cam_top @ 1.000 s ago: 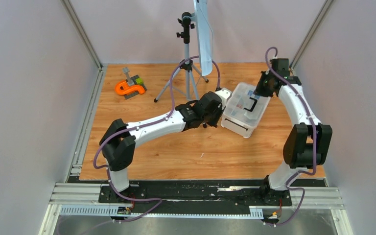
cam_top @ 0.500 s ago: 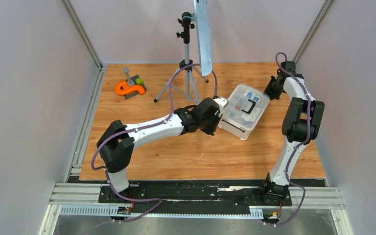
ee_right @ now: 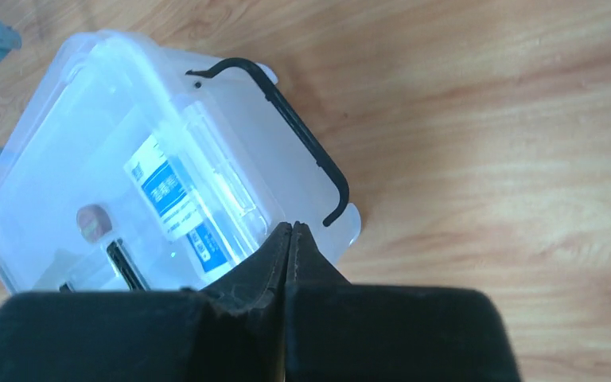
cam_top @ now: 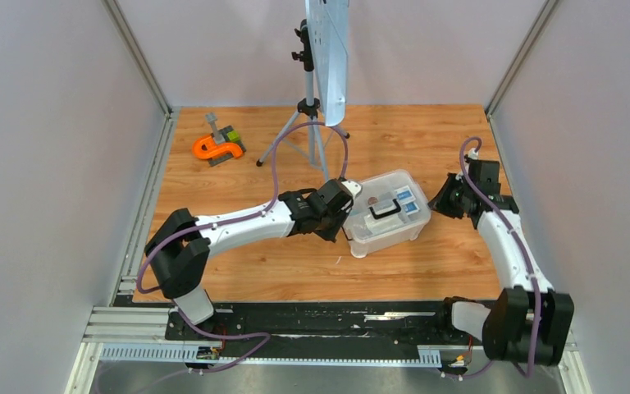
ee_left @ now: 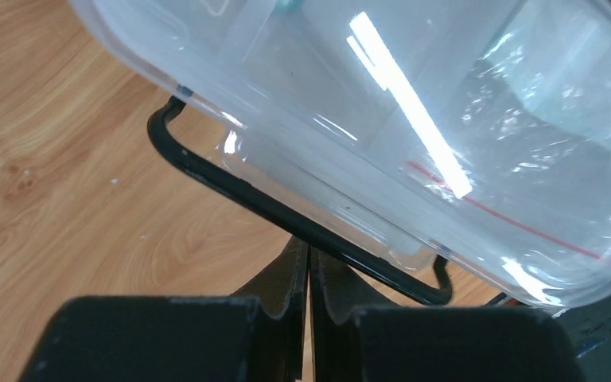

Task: Organize the medicine kit
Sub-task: Close the lid of the medicine box.

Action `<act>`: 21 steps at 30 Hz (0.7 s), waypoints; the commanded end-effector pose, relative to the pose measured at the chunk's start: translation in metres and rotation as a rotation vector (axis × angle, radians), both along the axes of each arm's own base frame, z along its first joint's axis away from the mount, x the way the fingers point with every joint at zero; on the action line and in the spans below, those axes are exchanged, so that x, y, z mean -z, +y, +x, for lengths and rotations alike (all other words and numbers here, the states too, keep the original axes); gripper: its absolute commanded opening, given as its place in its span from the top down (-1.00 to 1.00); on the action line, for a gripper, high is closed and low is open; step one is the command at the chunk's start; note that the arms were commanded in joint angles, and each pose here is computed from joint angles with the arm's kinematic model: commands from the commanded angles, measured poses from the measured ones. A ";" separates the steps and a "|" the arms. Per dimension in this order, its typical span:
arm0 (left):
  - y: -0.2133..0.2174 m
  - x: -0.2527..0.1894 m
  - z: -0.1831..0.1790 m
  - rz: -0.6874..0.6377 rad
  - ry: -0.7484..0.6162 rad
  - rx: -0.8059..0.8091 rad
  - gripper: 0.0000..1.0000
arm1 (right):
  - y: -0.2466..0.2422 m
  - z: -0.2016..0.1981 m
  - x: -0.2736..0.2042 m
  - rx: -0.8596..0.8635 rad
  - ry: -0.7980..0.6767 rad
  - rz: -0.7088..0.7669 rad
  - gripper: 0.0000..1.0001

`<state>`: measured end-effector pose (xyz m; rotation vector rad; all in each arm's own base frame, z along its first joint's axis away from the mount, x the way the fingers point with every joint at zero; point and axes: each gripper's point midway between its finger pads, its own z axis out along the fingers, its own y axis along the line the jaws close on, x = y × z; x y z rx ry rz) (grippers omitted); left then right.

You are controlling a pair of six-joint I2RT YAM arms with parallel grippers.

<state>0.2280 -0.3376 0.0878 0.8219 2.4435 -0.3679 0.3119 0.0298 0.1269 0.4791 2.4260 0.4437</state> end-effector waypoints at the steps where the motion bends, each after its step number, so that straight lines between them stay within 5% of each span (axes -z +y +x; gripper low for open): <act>1: 0.005 -0.040 0.005 -0.077 -0.086 -0.038 0.85 | 0.014 -0.029 -0.008 0.021 -0.042 0.044 1.00; 5: 0.023 -0.052 0.005 -0.074 -0.131 -0.080 0.83 | -0.010 -0.026 -0.021 0.113 -0.101 -0.037 0.95; 11: 0.038 -0.047 -0.004 -0.056 -0.111 -0.104 0.83 | -0.028 -0.003 -0.026 0.148 -0.085 -0.064 0.50; 21: 0.036 -0.012 -0.013 -0.114 -0.004 -0.203 0.85 | -0.051 0.023 -0.016 0.189 -0.083 0.100 0.45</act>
